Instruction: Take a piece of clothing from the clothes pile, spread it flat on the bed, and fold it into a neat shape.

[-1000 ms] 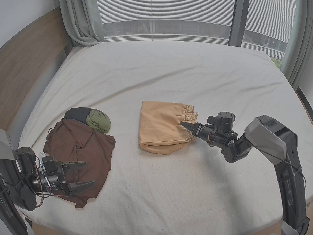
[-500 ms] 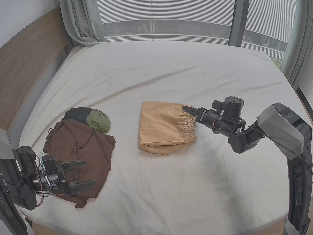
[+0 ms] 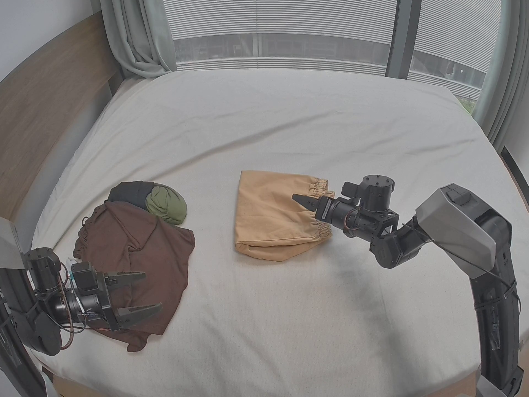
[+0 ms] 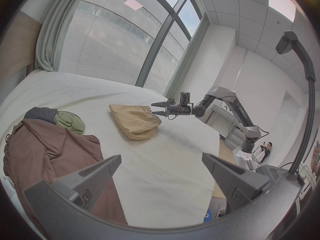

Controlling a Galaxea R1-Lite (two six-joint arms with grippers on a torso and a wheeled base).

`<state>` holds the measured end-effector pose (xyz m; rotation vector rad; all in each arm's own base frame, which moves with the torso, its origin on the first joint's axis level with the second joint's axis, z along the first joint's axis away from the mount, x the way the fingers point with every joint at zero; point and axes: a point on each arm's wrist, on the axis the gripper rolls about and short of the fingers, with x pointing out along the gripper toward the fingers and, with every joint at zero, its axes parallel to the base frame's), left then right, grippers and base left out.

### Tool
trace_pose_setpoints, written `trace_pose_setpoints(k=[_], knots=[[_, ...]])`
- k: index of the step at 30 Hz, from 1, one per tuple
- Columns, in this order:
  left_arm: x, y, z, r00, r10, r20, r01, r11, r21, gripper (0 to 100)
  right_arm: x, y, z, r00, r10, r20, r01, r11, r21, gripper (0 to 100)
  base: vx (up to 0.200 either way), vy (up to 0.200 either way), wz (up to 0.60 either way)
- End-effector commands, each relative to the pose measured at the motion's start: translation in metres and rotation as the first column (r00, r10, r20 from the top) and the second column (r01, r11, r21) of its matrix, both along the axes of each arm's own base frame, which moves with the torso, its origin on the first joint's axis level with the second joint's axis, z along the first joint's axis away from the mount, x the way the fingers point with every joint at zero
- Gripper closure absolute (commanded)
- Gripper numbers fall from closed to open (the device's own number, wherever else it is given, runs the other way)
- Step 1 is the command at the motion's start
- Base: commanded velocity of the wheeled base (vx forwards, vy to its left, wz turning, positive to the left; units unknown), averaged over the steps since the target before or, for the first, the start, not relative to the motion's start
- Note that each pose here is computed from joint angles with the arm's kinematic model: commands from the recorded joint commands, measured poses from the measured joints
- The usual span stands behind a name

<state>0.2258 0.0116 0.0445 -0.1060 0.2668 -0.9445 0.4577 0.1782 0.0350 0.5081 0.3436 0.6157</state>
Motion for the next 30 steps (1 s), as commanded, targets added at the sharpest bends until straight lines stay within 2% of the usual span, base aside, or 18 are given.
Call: trace_pose_setpoints(k=[1, 5, 13, 17, 22, 24, 26, 30], knots=[[-0.001, 0.0, 0.0, 1.0, 0.002, -0.009, -0.002, 1.0, -0.004, 0, 0.005, -0.001, -0.033, 0.999, -0.007, -0.054, 0.006, 1.0, -0.021, 0, 0.0, 0.0, 0.0], [-0.001, 0.0, 0.0, 1.0, 0.001, -0.012, -0.001, 1.0, -0.006, 0, 0.006, -0.004, -0.049, 0.996, -0.028, -0.079, 0.026, 0.999, -0.036, 0, 0.0, 0.0, 0.0], [0.0, 0.0, 0.003, 1.0, -0.02, 0.001, 0.02, 1.0, -0.016, 0, 0.004, -0.004, -0.042, 0.997, -0.038, -0.064, 0.036, 0.999, -0.03, 0, 0.0, 0.0, 0.0], [-0.001, -0.001, 0.015, 1.0, -0.022, 0.007, 0.023, 0.999, -0.045, 0, -0.007, -0.007, 0.001, 0.998, -0.065, 0.011, 0.065, 0.998, 0.01, 0, 0.0, 0.0, 0.0], [-0.006, -0.006, 0.047, 0.998, -0.06, -0.003, 0.059, 0.988, -0.141, 0, -0.045, -0.025, 0.051, 0.993, -0.078, 0.09, 0.076, 0.997, 0.025, 0, 0.0, 0.0, 0.0], [-0.013, -0.012, 0.06, 0.995, -0.095, -0.003, 0.093, 0.981, -0.171, 0, -0.068, -0.038, 0.067, 0.989, -0.083, 0.125, 0.086, 0.996, -0.021, 0, 0.0, 0.0, 0.0], [-0.021, -0.021, 0.068, 0.991, -0.132, -0.002, 0.129, 0.974, -0.186, 0, -0.088, -0.056, 0.076, 0.981, -0.09, 0.17, 0.107, 0.989, -0.098, 0, 0.0, 0.0, 0.0], [-0.042, -0.041, 0.07, 0.976, -0.219, -0.016, 0.212, 0.958, -0.192, 0, -0.125, -0.092, 0.083, 0.964, -0.128, 0.233, 0.182, 0.957, -0.226, 0, 0.0, 0.0, 0.0]])
